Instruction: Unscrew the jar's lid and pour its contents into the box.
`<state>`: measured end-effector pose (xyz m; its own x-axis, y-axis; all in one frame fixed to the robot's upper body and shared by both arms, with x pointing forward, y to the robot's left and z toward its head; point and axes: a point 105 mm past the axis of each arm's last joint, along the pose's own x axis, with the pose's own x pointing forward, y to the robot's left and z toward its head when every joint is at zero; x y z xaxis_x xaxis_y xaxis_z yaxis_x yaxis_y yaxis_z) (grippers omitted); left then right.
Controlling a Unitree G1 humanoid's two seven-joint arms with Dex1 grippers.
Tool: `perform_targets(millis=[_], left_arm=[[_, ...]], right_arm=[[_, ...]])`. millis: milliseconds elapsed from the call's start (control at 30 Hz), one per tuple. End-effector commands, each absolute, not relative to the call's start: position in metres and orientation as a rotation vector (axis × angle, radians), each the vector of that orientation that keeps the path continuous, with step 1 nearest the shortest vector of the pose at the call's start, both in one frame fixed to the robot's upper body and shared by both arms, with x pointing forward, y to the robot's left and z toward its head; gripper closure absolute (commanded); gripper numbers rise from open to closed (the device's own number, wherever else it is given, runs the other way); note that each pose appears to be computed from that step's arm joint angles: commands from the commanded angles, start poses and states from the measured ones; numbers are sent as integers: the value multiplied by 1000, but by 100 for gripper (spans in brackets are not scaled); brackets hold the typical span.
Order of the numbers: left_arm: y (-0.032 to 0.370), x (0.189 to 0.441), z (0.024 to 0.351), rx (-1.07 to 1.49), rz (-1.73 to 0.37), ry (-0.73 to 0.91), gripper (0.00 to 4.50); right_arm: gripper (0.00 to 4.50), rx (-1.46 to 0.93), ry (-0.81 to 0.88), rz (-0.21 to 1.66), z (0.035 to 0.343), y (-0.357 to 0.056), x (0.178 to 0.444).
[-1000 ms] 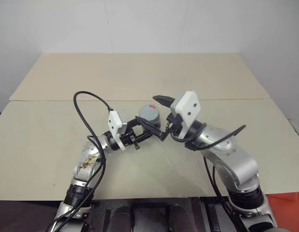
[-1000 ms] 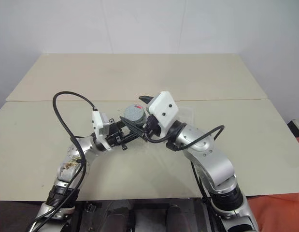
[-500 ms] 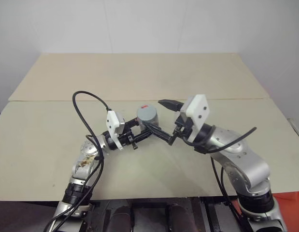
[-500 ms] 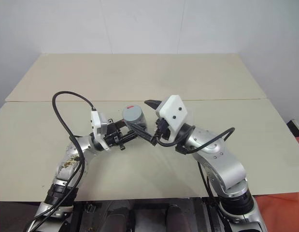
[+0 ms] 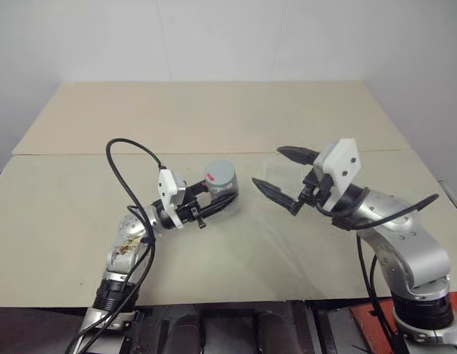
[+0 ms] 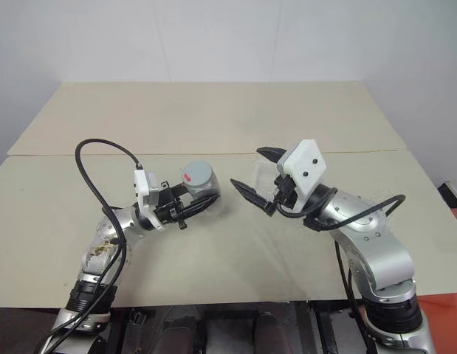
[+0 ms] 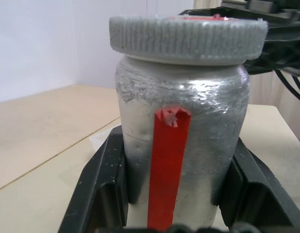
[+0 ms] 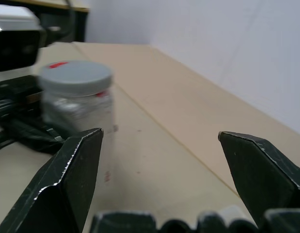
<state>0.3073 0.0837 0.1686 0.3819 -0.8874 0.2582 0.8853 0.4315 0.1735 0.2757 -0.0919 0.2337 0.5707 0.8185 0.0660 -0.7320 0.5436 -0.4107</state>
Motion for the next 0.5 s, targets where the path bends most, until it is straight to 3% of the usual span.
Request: perform_targets(millis=[33, 500], left_arm=[[81, 308, 178, 47, -1132, -385, 254], [78, 305, 175, 86, -1131, -387, 254]], right_arm=[[6, -370, -345, 1005, 248, -81, 259], [6, -344, -416, 1010, 249, -28, 269]])
